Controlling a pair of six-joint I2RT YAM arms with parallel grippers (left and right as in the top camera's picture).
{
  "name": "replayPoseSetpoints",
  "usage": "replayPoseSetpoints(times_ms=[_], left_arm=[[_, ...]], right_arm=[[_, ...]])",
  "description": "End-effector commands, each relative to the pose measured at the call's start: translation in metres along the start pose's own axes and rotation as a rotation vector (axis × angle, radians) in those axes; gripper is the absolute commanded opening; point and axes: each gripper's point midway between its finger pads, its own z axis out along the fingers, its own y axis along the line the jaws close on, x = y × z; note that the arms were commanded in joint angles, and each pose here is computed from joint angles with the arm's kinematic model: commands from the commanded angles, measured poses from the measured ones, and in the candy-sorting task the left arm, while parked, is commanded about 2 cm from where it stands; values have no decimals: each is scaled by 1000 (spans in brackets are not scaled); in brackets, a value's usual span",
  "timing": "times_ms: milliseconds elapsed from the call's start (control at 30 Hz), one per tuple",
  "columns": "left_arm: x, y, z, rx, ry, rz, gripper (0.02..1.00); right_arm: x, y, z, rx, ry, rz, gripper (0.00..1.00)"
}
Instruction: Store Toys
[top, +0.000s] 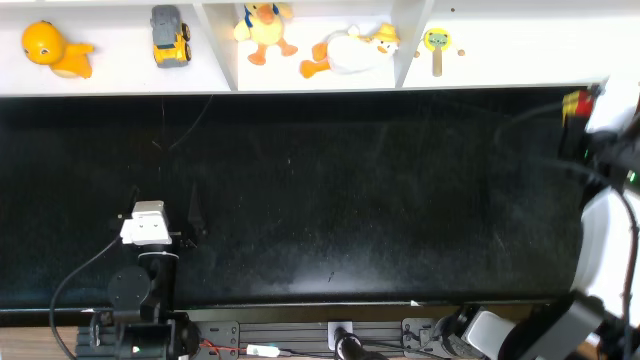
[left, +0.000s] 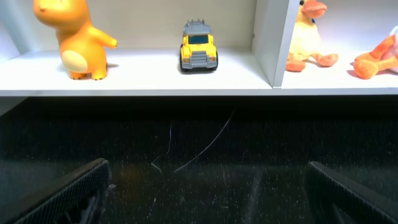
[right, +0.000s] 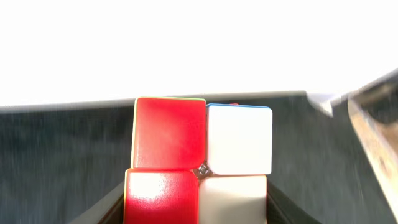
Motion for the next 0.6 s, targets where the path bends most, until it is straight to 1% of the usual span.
replayPoseSetpoints(times_ms=[33,233,400,433,500,533,567,600], left_arm=[[-1,-3,0,16,-7,-7,996],[-1,-3,0,16,-7,-7,998],[-1,-3,0,16,-7,-7,998],[-1,-3,0,16,-7,-7,998],[-1,-3,0,16,-7,-7,998],[-1,-3,0,16,-7,-7,998],[-1,-3,0,16,-7,-7,998],[-1,-3,0,16,-7,-7,998]], right_arm=[[-39,9,30,-43,-21,42,509],[-69,20,66,-76,-16,27,516],[-81,31,87,-106,-5,23,533],[-81,34,90,-110,-3,20,584],[-81,38,93,-118,2,16,750],[-80,39,94,-120,4,15,904],[-79,40,94,-121,8,15,996],[-78,39,93,-118,11,16,996]])
